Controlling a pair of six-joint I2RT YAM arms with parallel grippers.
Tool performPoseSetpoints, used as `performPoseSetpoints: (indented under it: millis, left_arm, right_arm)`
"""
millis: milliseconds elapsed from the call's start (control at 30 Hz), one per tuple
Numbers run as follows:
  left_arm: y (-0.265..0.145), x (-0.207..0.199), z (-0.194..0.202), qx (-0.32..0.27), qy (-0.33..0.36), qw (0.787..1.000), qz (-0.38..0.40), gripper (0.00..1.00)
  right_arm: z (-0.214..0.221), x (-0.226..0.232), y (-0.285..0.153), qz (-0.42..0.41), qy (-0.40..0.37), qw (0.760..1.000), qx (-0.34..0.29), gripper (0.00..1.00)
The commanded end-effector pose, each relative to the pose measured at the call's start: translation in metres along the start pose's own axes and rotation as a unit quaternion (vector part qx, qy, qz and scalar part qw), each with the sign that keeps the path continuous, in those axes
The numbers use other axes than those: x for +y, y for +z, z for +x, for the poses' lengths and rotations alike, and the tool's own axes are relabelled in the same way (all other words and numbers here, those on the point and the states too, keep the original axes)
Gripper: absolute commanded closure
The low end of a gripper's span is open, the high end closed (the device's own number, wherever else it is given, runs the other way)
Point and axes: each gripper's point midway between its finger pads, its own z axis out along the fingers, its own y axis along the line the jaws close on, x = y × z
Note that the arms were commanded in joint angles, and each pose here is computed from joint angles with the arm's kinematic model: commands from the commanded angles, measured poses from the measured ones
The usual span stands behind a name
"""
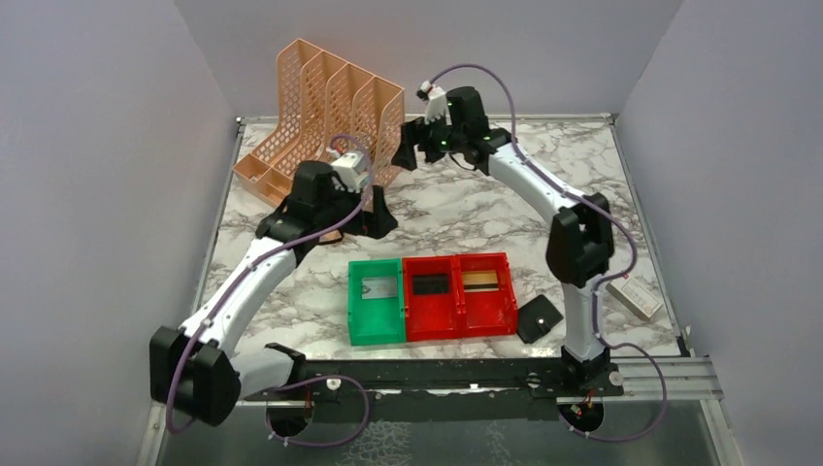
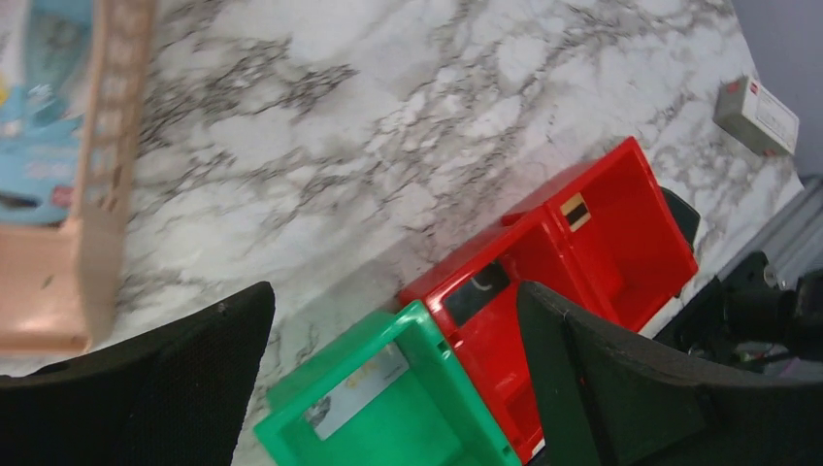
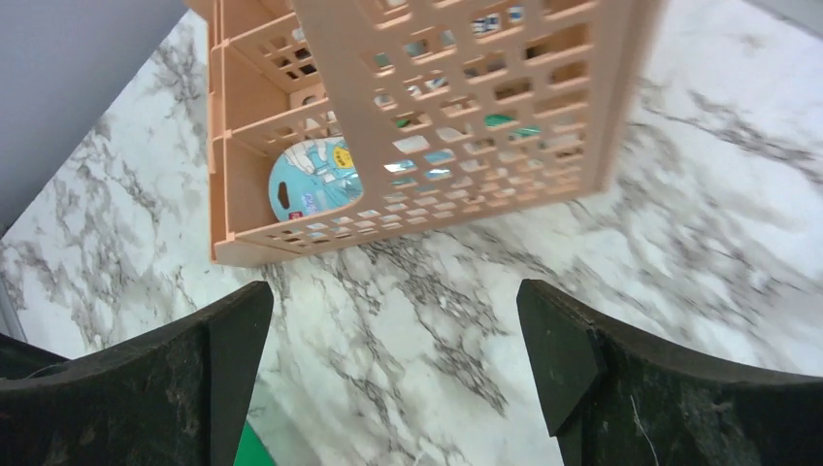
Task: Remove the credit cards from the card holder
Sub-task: Move the distractor to the center of the board.
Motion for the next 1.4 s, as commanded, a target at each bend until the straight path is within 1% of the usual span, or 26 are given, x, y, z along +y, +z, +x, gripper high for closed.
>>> performPoseSetpoints:
  millis: [0,100,167,367,433,500,533,600,767,833,900,1033,1100,1167,1267,1367]
  left_arm:
    - [0.031,-0.036,-0.025,-0.016,0.079,0.996,0.041,0.02]
    - [0.059,-0.037,-0.028,0.0,0.092,0.995,0.039,0.04]
    - [0.078,-0.029,-0.031,0.01,0.097,0.995,0.023,0.06]
    - [0.116,0.005,-0.049,0.015,0.106,0.992,-0.059,0.09]
    - [0.12,0.015,-0.052,0.016,0.103,0.991,-0.089,0.12]
    - [0.114,0.019,-0.057,0.0,0.104,0.989,-0.105,0.11]
    - [0.108,0.024,-0.064,-0.016,0.103,0.987,-0.126,0.1]
    - [0.102,0.032,-0.068,-0.032,0.104,0.983,-0.147,0.05]
    - [0.113,0.049,-0.079,-0.024,0.099,0.983,-0.155,0.04]
    - [0.121,0.048,-0.09,-0.027,0.1,0.985,-0.139,0.05]
    - [0.14,0.05,-0.092,-0.015,0.107,0.987,-0.123,0.06]
    - [0.171,0.051,-0.11,-0.01,0.122,0.987,-0.103,0.08]
    - [0.185,0.05,-0.116,-0.004,0.124,0.988,-0.093,0.12]
    - [0.196,0.051,-0.126,-0.01,0.12,0.988,-0.094,0.13]
    - [0.207,0.062,-0.14,-0.023,0.097,0.988,-0.115,0.13]
    - [0.215,0.073,-0.163,-0.044,0.075,0.988,-0.125,0.13]
  right_arm:
    - [-0.058,-0.026,-0.085,0.118,0.007,0.988,-0.103,0.01]
    - [-0.04,-0.046,-0.126,0.192,0.054,0.973,-0.12,0.01]
    - [-0.016,-0.058,-0.149,0.246,0.078,0.959,-0.12,0.01]
    - [0.043,-0.059,-0.204,0.32,0.112,0.933,-0.121,0.01]
    - [0.063,-0.057,-0.217,0.334,0.121,0.927,-0.117,0.01]
    - [0.074,-0.053,-0.23,0.342,0.125,0.924,-0.116,0.01]
    - [0.08,-0.052,-0.235,0.348,0.127,0.922,-0.114,0.01]
    - [0.09,-0.05,-0.244,0.356,0.134,0.918,-0.11,0.01]
    - [0.107,-0.038,-0.254,0.345,0.149,0.921,-0.103,0.01]
    - [0.113,-0.036,-0.256,0.344,0.153,0.921,-0.099,0.0]
    - [0.122,-0.034,-0.258,0.346,0.159,0.92,-0.09,0.0]
    - [0.141,-0.029,-0.257,0.336,0.171,0.924,-0.068,0.01]
    - [0.153,-0.029,-0.258,0.339,0.177,0.922,-0.058,0.01]
    - [0.163,-0.03,-0.261,0.347,0.181,0.919,-0.049,0.0]
    - [0.174,-0.029,-0.263,0.349,0.184,0.918,-0.041,0.01]
    - [0.182,-0.027,-0.263,0.347,0.187,0.918,-0.032,0.01]
